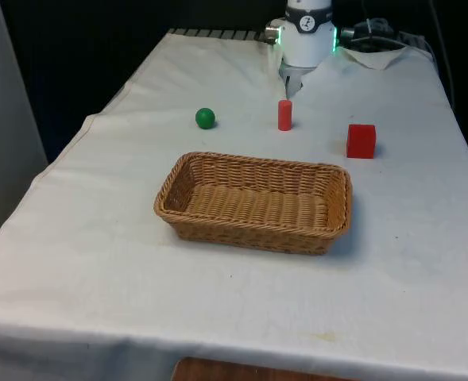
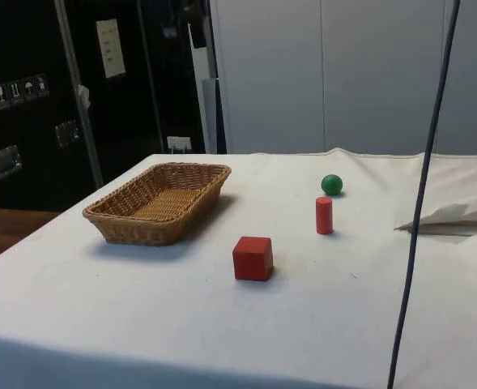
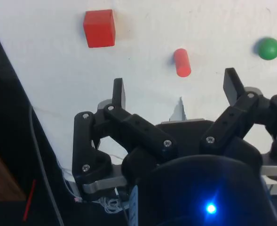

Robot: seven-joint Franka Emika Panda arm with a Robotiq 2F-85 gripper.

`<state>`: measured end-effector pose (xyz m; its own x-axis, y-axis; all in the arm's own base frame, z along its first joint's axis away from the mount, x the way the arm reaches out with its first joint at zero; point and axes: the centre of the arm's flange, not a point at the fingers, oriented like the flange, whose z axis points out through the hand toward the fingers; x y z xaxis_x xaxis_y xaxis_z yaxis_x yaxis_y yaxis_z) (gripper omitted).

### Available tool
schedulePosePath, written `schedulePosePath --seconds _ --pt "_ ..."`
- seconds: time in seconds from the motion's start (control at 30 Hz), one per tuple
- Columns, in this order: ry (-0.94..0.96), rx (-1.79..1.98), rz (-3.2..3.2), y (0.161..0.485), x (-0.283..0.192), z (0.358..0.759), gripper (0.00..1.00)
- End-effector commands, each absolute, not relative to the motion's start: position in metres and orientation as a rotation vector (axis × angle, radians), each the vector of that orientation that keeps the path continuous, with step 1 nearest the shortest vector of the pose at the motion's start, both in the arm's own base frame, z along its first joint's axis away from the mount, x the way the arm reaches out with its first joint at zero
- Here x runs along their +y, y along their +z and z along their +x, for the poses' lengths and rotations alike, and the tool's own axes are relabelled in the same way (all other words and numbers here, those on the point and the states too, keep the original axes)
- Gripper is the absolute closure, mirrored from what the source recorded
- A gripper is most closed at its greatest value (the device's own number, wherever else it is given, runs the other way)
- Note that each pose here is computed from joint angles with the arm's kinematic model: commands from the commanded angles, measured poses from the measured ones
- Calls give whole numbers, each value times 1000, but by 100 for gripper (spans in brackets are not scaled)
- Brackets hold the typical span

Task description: Pick up the object to the left of the cylinder and place it into the basket.

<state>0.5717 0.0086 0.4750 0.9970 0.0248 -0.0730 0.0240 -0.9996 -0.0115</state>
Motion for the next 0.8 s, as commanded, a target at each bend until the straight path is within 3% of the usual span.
schedulePosePath --seconds 0.0,0.77 --pt "116 -37 -3129 475 10 572 0" --pt "86 -46 -3124 462 41 527 0"
